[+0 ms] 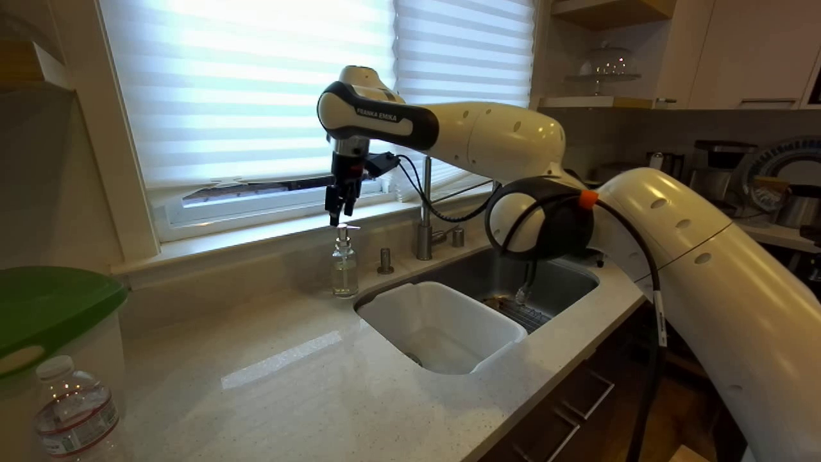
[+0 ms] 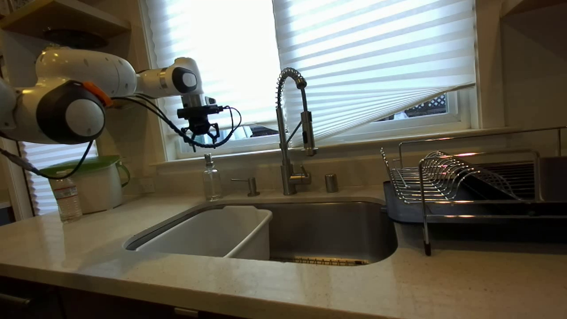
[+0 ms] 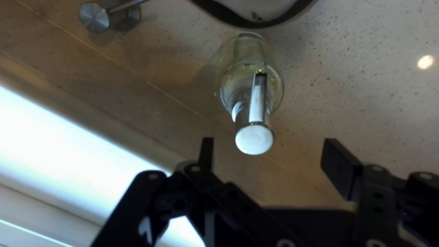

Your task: Push on the pump of the bottle on the top left of the sink

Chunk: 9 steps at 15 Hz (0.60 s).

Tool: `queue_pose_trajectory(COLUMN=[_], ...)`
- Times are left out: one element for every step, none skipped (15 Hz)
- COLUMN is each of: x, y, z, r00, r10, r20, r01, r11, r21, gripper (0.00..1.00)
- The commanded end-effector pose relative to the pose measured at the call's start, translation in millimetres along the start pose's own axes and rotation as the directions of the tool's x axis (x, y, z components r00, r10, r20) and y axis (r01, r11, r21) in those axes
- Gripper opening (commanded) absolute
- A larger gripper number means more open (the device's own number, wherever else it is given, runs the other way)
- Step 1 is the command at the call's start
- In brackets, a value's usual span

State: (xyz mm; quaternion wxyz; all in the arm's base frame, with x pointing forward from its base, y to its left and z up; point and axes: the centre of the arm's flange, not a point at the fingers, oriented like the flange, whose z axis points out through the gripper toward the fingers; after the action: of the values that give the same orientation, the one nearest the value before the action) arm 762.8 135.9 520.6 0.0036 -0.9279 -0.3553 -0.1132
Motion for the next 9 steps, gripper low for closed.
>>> queue_pose_trajectory(x=[18.8, 18.4, 18.9, 21.0, 23.0, 25.3, 28.8, 31.5, 35.8], y=[5.3, 3.6, 2.6, 1.5, 0.9, 0.2, -0.7, -1.8, -1.5], z=[-21.8, -24.6, -27.0, -29.2, -30.7, -31.7, -32.5, -32.7, -32.1], r00=[1.000, 0.999, 0.999, 0.999, 0.998, 0.998, 0.997, 0.997, 0.997], r10=[0.020, 0.018, 0.018, 0.016, 0.014, 0.015, 0.014, 0.011, 0.018], r20=[0.022, 0.030, 0.035, 0.047, 0.054, 0.066, 0.072, 0.077, 0.076], r01=[-0.021, -0.019, -0.019, -0.017, -0.015, -0.016, -0.015, -0.011, -0.017], r11=[1.000, 1.000, 1.000, 1.000, 1.000, 1.000, 1.000, 1.000, 1.000], r21=[0.019, 0.020, 0.020, 0.017, 0.015, 0.013, 0.008, 0.005, -0.006], gripper=[0.55, 0.49, 0.38, 0.31, 0.23, 0.16, 0.09, 0.01, 0.00])
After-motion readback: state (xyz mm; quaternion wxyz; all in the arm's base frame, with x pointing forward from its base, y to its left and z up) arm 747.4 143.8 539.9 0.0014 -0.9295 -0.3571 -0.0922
